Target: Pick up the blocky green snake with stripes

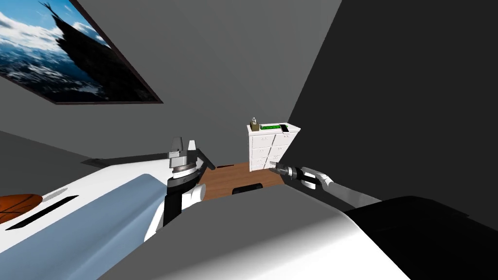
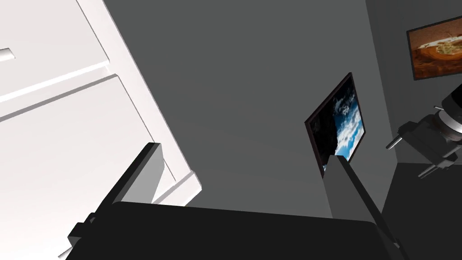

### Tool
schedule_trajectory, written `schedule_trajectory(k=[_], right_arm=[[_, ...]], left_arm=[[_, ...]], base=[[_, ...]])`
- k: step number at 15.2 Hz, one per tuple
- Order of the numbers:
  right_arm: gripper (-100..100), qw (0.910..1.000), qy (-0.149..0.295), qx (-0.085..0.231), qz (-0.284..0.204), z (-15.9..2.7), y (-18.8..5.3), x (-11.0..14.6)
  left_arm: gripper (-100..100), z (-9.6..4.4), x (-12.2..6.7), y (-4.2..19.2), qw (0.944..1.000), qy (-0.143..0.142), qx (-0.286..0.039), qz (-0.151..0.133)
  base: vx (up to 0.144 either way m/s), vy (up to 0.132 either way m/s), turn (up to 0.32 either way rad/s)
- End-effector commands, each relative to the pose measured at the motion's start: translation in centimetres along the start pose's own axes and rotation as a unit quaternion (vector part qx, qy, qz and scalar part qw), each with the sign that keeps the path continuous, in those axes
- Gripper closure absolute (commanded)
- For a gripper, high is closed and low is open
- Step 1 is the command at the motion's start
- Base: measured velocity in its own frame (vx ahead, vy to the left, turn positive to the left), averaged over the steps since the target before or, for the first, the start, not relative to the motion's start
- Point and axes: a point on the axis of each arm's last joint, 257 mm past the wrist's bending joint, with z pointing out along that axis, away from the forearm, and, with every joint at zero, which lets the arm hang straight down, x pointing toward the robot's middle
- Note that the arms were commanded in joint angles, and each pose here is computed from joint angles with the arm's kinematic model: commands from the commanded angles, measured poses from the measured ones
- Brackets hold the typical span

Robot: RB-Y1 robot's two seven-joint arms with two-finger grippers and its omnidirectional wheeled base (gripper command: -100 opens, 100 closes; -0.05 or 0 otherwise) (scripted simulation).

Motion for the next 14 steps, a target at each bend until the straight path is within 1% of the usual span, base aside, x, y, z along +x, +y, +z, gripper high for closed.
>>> schedule_trajectory(k=[1,2,4,5,6,7,8,9,10,12,13,14], right_arm=[[-100,0.9996,0.026,0.007,-0.01,-1.6,-0.8,0.8],[-100,0.9986,0.051,0.002,-0.015,-2.8,-1.0,2.1],[-100,0.9968,0.074,0.016,-0.025,-4.5,-2.2,2.2],[-100,0.9966,0.077,0.017,-0.026,-4.7,-2.3,2.1],[-100,0.9937,0.106,0.018,-0.032,-6.5,-2.9,3.4],[-100,0.9922,0.117,0.026,-0.036,-7.4,-3.5,3.3],[-100,0.991,0.124,0.028,-0.041,-7.9,-3.8,3.1],[-100,0.9907,0.126,0.029,-0.042,-8.0,-3.8,3.1],[-100,0.9858,0.157,0.032,-0.049,-10.3,-4.5,4.0],[-100,0.982,0.175,0.042,-0.057,-11.7,-5.3,3.6],[-100,0.9771,0.2,0.041,-0.062,-13.5,-5.6,4.3],[-100,0.9737,0.212,0.051,-0.066,-14.7,-6.3,4.0]], left_arm=[[0,0.0,0.0,0.0,1.0,0.0,0.0,0.0],[0,0.0,0.0,0.0,1.0,0.0,0.0,0.0],[0,0.0,0.0,0.0,1.0,0.0,0.0,0.0],[0,0.0,0.0,0.0,1.0,0.0,0.0,0.0],[0,0.0,0.0,0.0,1.0,0.0,0.0,0.0],[0,0.0,0.0,0.0,1.0,0.0,0.0,0.0],[0,0.0,0.0,0.0,1.0,0.0,0.0,0.0],[0,0.0,0.0,0.0,1.0,0.0,0.0,0.0],[0,0.0,0.0,0.0,1.0,0.0,0.0,0.0],[0,0.0,0.0,0.0,1.0,0.0,0.0,0.0],[0,0.0,0.0,0.0,1.0,0.0,0.0,0.0],[0,0.0,0.0,0.0,1.0,0.0,0.0,0.0]], base=[[-0.046,0.03,0.099],[-0.048,0.047,0.186],[-0.043,0.045,0.16],[-0.019,0.018,-0.016],[-0.033,0.034,0.177],[-0.04,0.039,0.223],[-0.031,0.026,0.102],[-0.019,0.013,0.008],[-0.03,0.029,0.175],[-0.035,0.03,0.162],[-0.044,0.036,0.22],[-0.046,0.034,0.221]])
